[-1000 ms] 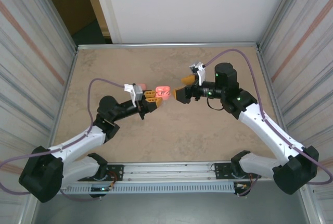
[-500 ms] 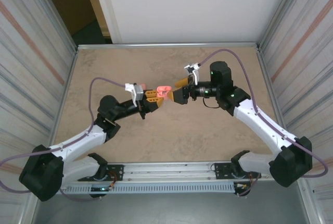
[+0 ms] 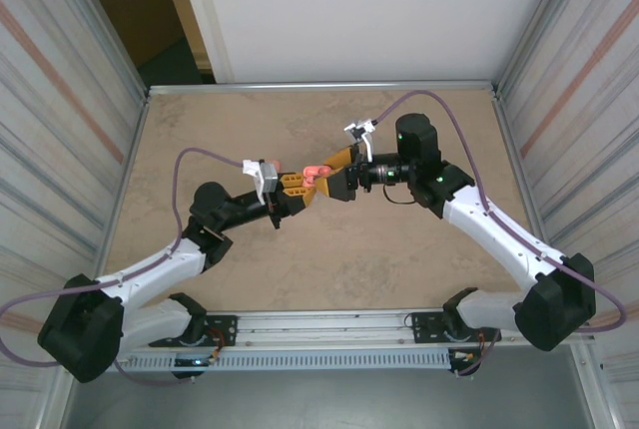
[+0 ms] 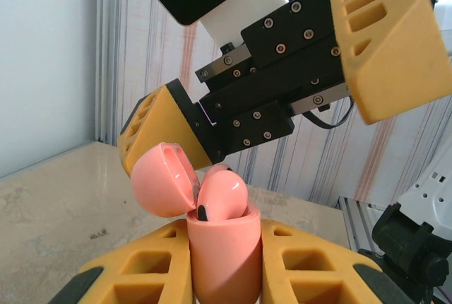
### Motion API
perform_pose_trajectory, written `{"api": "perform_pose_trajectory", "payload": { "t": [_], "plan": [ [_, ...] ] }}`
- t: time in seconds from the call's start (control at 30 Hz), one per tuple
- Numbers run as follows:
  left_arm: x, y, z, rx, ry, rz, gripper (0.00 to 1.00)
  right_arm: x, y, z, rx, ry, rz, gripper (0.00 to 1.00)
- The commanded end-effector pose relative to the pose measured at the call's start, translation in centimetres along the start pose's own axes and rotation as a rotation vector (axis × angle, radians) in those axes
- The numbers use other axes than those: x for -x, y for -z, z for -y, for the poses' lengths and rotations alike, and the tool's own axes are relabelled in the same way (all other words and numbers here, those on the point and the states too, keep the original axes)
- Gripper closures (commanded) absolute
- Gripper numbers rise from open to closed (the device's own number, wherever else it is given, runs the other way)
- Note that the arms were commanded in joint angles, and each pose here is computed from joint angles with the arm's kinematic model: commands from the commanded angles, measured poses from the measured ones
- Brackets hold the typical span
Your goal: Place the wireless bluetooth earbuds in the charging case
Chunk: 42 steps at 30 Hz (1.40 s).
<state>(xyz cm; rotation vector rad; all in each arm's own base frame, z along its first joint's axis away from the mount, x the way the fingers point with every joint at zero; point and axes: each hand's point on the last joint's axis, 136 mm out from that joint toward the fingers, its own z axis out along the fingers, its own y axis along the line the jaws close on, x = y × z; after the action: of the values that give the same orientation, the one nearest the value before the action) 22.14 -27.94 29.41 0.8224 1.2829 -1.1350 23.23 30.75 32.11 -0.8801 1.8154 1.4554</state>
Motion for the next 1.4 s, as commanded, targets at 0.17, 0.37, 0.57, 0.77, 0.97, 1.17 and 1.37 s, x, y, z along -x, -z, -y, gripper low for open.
{"api": "perform_pose_trajectory", "payload": {
  "t": [0.17, 0.37, 0.57, 0.77, 0.97, 1.17, 1.37],
  "plan": [
    [1.9, -0.2, 0.5, -0.014, -0.038, 0.049, 1.0, 1.1, 0.2, -2.4, 0.075, 0.073, 0.013, 0.03],
    [1.9, -0.2, 0.4, -0.006, -0.04, 0.048, 1.0, 1.0, 0.4, -3.2, 0.096, 0.087, 0.009, 0.12],
    [1.8, -0.1, 0.2, 0.002, -0.037, 0.044, 1.0, 0.8, 0.6, -3.6, 0.101, 0.098, 0.007, 0.18],
    [1.7, -0.2, 0.1, 0.008, -0.037, 0.04, 1.0, 0.8, 0.8, -3.7, 0.091, 0.113, 0.013, 0.2],
    [1.7, -0.1, 0.1, 0.011, -0.039, 0.042, 1.0, 0.6, 0.8, -3.6, 0.083, 0.109, 0.007, 0.2],
    [1.8, -0.1, 0.2, 0.011, -0.039, 0.043, 1.0, 0.5, 0.8, -3.3, 0.066, 0.107, 0.004, 0.2],
    [1.5, -0.2, 0.0, 0.015, -0.036, 0.029, 1.0, 0.7, 1.4, -2.8, 0.018, 0.115, 0.018, 0.2]
  ]
}}
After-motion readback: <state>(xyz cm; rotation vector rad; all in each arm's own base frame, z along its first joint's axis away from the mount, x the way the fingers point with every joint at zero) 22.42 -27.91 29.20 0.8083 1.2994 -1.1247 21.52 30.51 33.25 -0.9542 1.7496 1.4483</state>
